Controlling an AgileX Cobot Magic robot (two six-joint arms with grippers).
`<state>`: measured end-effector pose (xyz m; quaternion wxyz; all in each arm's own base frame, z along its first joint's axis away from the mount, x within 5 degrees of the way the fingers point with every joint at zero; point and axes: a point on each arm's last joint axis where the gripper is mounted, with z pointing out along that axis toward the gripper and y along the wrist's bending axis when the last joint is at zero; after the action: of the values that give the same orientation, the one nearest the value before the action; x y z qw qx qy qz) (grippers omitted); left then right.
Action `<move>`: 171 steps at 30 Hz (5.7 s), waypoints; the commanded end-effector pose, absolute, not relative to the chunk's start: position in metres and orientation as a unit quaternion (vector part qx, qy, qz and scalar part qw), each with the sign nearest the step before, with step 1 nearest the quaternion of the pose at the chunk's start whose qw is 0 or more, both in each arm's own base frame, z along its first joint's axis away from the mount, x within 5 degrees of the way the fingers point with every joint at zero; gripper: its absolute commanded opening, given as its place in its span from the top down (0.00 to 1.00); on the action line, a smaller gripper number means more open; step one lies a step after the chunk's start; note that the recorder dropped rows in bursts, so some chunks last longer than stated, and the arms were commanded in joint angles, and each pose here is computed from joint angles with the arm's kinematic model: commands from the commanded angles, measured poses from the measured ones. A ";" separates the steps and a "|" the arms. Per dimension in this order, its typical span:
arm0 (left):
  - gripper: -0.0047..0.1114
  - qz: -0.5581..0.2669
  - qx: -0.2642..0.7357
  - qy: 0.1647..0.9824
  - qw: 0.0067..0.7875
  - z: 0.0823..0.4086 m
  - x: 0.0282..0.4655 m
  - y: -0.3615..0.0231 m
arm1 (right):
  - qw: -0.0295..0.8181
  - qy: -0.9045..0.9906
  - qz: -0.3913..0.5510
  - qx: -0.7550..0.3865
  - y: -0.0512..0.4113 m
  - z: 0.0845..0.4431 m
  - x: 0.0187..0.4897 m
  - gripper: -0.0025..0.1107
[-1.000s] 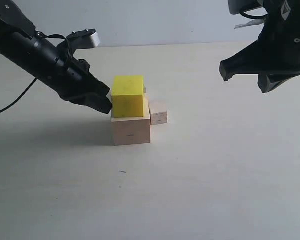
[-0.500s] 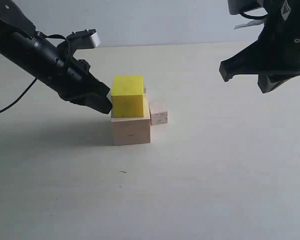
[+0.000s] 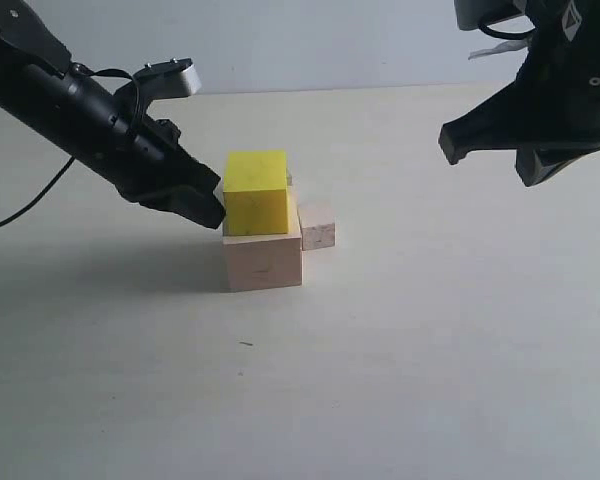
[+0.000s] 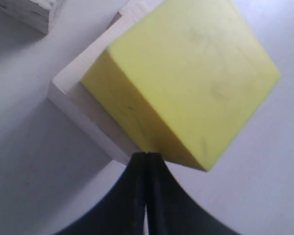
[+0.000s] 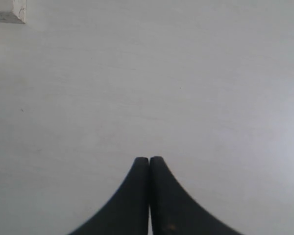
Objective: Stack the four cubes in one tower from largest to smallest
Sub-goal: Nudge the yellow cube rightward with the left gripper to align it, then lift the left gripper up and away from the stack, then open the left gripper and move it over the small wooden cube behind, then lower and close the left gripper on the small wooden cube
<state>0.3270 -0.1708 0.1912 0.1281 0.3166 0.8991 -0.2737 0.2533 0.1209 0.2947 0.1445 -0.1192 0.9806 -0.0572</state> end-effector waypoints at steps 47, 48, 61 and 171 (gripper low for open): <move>0.96 -0.193 0.271 0.907 0.259 0.322 0.405 -0.151 | 0.096 0.989 -0.022 -0.114 0.124 0.293 0.243 0.98; 0.96 -0.188 0.273 0.907 0.261 0.322 0.410 -0.153 | 0.092 0.990 -0.013 -0.111 0.125 0.293 0.242 0.98; 0.96 -0.081 0.300 0.916 0.255 0.298 0.439 -0.210 | 0.095 0.984 0.037 -0.144 0.127 0.287 0.225 0.98; 0.20 -0.164 -0.063 0.984 0.040 0.163 0.464 -0.242 | 0.121 0.959 0.154 -0.207 0.134 0.290 0.198 0.98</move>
<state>0.4639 -0.2401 0.1601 0.0365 -0.0627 0.9841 -0.1618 0.1975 0.1344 0.2893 0.1132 -0.2067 0.9600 0.1510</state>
